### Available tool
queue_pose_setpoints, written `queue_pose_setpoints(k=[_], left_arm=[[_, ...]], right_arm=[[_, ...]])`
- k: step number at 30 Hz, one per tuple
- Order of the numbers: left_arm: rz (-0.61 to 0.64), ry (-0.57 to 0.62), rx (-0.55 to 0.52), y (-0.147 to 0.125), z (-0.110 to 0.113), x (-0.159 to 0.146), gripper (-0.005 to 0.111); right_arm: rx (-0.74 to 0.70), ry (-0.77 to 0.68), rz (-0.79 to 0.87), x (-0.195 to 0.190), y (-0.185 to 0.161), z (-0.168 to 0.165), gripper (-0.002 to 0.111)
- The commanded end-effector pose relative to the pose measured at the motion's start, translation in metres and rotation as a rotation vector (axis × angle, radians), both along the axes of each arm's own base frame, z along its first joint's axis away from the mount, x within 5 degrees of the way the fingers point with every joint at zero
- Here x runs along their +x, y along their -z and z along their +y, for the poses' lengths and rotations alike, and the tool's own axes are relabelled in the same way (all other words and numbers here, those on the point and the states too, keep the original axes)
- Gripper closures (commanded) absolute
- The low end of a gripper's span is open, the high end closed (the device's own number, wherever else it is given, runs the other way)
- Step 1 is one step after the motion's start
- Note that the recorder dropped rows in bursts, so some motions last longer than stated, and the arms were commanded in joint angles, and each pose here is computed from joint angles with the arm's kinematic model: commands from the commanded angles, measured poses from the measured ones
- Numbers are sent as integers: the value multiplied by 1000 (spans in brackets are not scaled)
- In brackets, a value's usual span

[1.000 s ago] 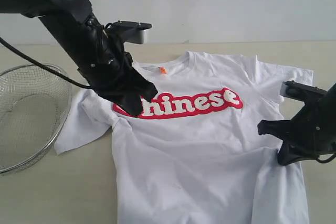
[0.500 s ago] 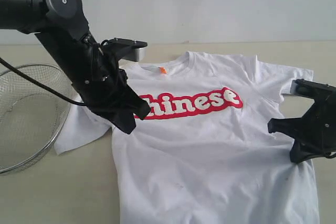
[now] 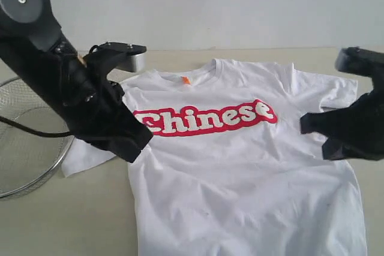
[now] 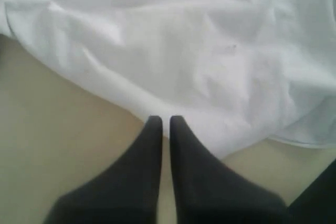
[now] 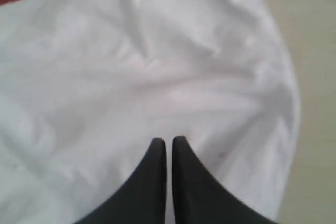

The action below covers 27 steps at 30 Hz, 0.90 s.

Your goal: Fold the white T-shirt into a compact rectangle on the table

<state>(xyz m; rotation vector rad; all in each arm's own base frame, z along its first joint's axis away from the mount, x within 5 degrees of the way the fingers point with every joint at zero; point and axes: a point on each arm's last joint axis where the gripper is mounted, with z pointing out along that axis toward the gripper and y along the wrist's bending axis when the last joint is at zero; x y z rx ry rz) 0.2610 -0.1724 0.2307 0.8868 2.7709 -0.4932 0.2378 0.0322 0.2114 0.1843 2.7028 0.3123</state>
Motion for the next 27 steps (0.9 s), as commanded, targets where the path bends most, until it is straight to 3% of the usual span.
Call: queue_pose_setpoints(k=[1,4,6,11,14,20,27], left_arm=[[-34,-48,-95,-12,14,-38,102],[-67,-89,-162,-11,29,-71,102],[-68,-55,-173,-6,37,-88,102],[6,-10,-172,10,37,-98,102],[-23,-16,-227,23,26,-83,102],[4,-34,-170,58,5,-39,102],[33,-22,-155,76,-10,-12,102]], right_arm=[[62,-242,-31,-49,3,58,108],[102,-331,-27,-77,19,87,108],[129,-377,-51,-90,28,106,108],[151,-396,-37,-92,37,131,108],[153,-394,-63,-90,36,132,108],[115,-438,-13,-94,39,130,108],[102,-453,-17,-94,40,129,108]])
